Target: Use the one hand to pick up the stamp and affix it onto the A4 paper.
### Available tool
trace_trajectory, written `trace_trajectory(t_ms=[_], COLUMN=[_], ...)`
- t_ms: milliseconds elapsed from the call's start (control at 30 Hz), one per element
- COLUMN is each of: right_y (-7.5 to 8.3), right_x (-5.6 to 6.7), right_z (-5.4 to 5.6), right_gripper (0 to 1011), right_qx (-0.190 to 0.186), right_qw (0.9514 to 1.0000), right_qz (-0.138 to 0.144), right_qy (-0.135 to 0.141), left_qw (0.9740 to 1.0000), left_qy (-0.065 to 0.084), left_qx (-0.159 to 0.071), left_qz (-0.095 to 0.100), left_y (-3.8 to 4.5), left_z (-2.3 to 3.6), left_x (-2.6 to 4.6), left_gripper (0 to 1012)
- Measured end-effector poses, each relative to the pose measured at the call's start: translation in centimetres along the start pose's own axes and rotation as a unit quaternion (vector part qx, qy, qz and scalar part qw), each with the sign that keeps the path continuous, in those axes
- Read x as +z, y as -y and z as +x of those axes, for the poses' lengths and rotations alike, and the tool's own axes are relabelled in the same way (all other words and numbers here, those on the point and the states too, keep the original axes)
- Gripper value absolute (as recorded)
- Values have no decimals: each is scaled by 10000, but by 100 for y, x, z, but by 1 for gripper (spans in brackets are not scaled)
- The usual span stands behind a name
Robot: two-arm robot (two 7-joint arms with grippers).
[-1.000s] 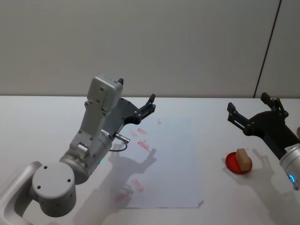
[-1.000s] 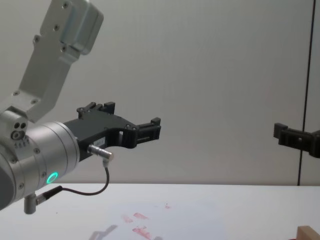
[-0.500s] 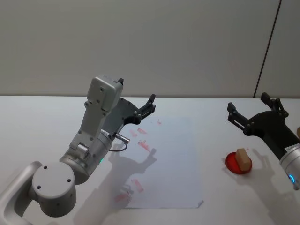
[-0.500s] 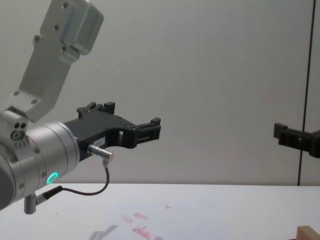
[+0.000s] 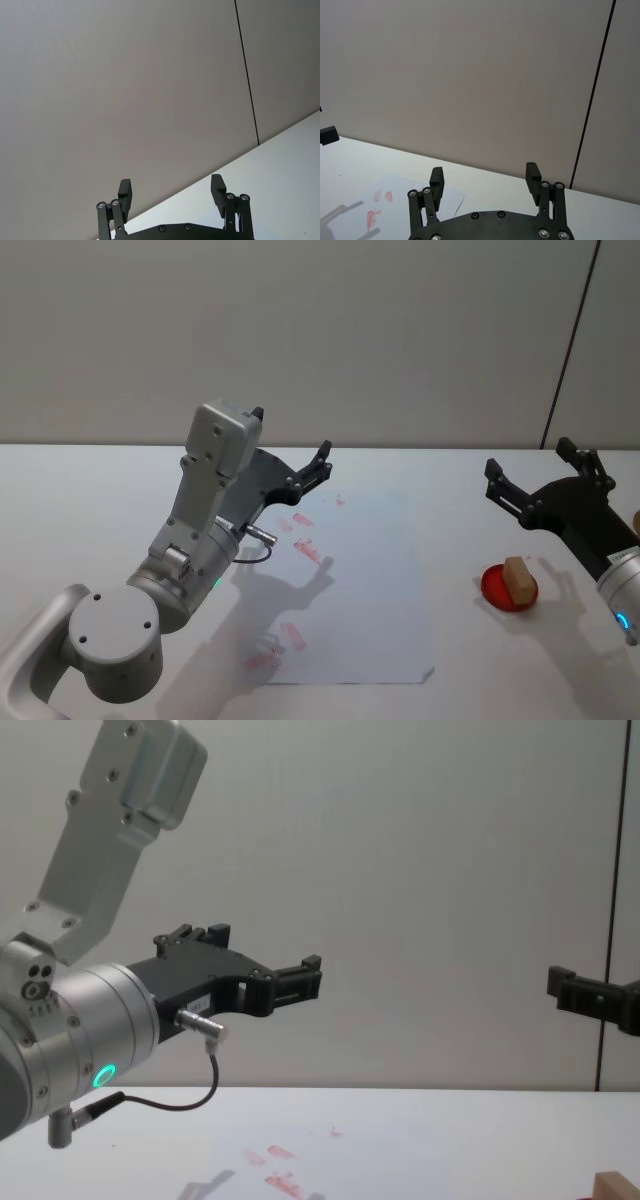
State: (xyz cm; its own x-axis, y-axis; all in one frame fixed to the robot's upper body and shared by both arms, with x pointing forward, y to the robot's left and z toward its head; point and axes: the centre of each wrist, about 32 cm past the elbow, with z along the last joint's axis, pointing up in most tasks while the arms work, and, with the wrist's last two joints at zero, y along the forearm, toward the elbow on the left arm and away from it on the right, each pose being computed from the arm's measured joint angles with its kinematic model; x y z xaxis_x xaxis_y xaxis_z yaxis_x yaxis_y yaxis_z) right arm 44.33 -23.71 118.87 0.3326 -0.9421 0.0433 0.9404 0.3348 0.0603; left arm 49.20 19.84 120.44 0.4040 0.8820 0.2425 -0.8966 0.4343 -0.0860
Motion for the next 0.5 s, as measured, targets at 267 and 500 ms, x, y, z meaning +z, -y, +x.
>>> trace_trajectory(t_ms=[267, 500], right_y=[0, 0], right_x=[0, 0], right_z=[0, 0], right_gripper=[1001, 1001], right_qx=[0, 0], right_qw=[10000, 10000], right_qz=[0, 0], right_qy=[0, 0], left_qw=[10000, 10000], left_qy=[0, 0], left_qx=[0, 0], left_qz=[0, 0], left_y=[0, 0], left_z=[0, 0], left_x=[0, 0], left_gripper=[1003, 1003])
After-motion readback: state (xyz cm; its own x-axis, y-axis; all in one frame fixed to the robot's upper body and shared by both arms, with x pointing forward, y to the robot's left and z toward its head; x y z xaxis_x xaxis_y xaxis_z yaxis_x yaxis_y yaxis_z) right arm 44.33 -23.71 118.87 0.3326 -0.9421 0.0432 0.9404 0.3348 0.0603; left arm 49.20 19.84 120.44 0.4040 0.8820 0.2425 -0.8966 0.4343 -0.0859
